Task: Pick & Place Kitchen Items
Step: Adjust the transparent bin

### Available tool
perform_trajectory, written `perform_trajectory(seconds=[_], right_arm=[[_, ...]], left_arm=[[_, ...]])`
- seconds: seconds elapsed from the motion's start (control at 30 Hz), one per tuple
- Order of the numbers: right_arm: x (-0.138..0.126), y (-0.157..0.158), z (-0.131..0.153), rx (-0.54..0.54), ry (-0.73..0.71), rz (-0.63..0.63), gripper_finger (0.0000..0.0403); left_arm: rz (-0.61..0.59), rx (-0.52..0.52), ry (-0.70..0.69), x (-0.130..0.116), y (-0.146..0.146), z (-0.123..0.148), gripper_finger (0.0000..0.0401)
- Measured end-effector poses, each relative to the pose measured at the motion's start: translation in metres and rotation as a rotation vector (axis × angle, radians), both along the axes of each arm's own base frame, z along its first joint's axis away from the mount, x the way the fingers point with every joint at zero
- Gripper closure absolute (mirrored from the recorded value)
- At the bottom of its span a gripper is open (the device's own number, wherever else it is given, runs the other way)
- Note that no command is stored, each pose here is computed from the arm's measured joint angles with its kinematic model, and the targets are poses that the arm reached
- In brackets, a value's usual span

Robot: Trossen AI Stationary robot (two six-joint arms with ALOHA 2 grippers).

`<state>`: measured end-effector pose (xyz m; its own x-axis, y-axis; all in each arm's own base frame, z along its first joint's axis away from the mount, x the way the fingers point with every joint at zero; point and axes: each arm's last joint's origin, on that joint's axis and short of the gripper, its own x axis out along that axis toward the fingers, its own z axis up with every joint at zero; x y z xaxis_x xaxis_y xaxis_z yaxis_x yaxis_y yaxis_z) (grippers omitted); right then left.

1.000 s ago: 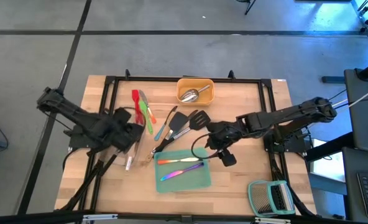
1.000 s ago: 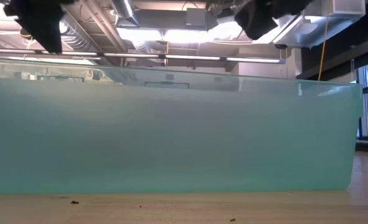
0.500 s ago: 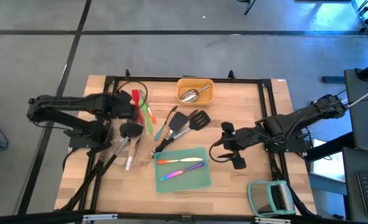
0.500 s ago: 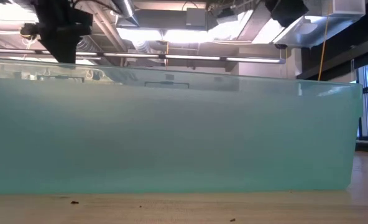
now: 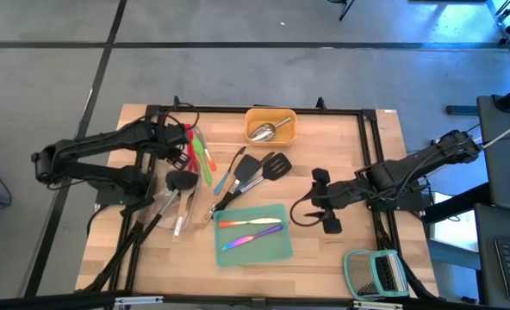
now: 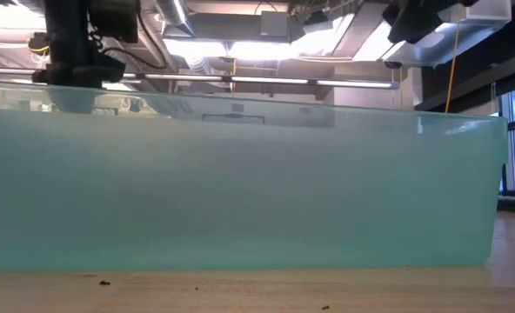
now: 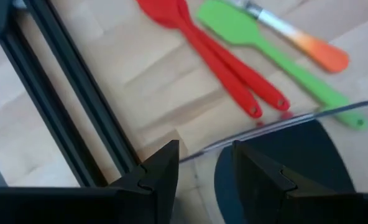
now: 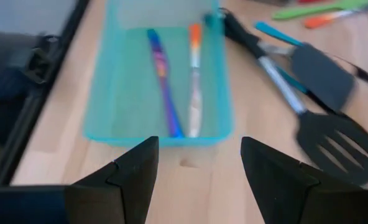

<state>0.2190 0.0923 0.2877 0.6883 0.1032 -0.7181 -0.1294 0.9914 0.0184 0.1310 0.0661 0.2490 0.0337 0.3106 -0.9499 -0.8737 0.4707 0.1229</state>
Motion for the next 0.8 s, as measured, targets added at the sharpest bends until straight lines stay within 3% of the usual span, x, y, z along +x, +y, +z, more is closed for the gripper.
perform_trajectory(seconds=[0.3, 0.6, 0.8], right_arm=[[-0.002, -0.002, 0.000, -0.016, 0.001, -0.027, 0.0171], [-0.003, -0.002, -0.001, -0.027, 0.018, -0.024, 0.0171], [-0.003, -0.003, -0.001, -0.045, 0.013, -0.029, 0.0171]], left_arm=[[0.029, -0.075, 0.034, -0.005, -0.003, -0.019, 0.0260], [0.062, -0.166, -0.006, -0.012, -0.023, -0.015, 0.0260], [0.048, -0.078, -0.088, -0.012, -0.027, 0.001, 0.0260]])
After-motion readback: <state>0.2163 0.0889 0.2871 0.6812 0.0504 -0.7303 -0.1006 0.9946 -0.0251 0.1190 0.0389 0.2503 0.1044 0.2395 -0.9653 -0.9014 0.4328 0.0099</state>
